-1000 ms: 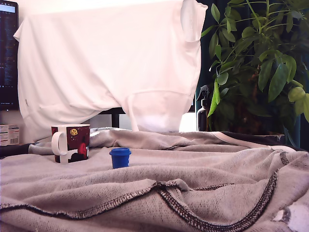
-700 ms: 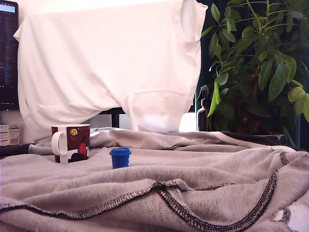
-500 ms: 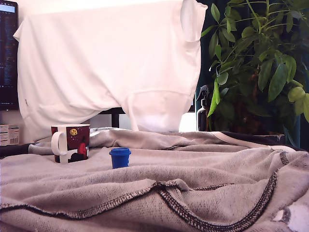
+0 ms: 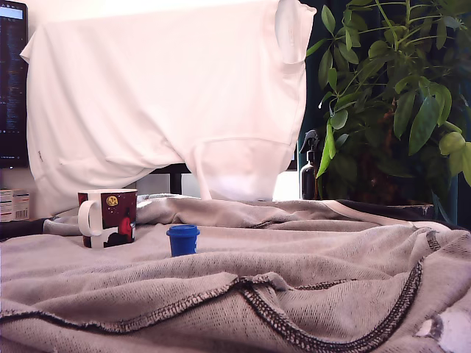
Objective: Pick the blue coffee capsule and place it inside the red coffee cup
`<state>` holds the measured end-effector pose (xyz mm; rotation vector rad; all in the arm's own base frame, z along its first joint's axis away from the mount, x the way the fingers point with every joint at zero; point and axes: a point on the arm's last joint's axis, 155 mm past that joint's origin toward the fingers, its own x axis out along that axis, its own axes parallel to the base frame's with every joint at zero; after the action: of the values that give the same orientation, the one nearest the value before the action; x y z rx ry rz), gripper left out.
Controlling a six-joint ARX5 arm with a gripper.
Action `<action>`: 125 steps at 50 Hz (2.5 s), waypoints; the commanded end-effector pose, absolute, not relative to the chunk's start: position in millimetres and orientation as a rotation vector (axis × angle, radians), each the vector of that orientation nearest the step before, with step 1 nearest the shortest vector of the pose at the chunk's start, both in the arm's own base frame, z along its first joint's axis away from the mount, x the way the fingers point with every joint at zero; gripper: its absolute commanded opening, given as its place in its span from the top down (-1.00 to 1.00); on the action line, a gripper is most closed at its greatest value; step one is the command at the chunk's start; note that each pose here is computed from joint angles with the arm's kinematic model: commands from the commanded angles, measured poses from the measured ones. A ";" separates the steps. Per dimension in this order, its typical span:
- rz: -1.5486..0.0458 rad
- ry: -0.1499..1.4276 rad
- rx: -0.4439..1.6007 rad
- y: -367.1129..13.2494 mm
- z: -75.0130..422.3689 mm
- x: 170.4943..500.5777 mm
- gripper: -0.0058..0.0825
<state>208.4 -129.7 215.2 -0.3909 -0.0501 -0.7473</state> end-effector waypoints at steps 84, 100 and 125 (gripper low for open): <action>-0.960 0.424 0.056 -262.8 74.0 324.4 -0.76; -0.966 0.497 0.075 -274.1 45.1 343.2 -0.76; -0.954 0.638 0.075 -277.1 34.3 349.6 0.50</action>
<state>349.6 -273.6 35.0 0.0700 0.6378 -0.9441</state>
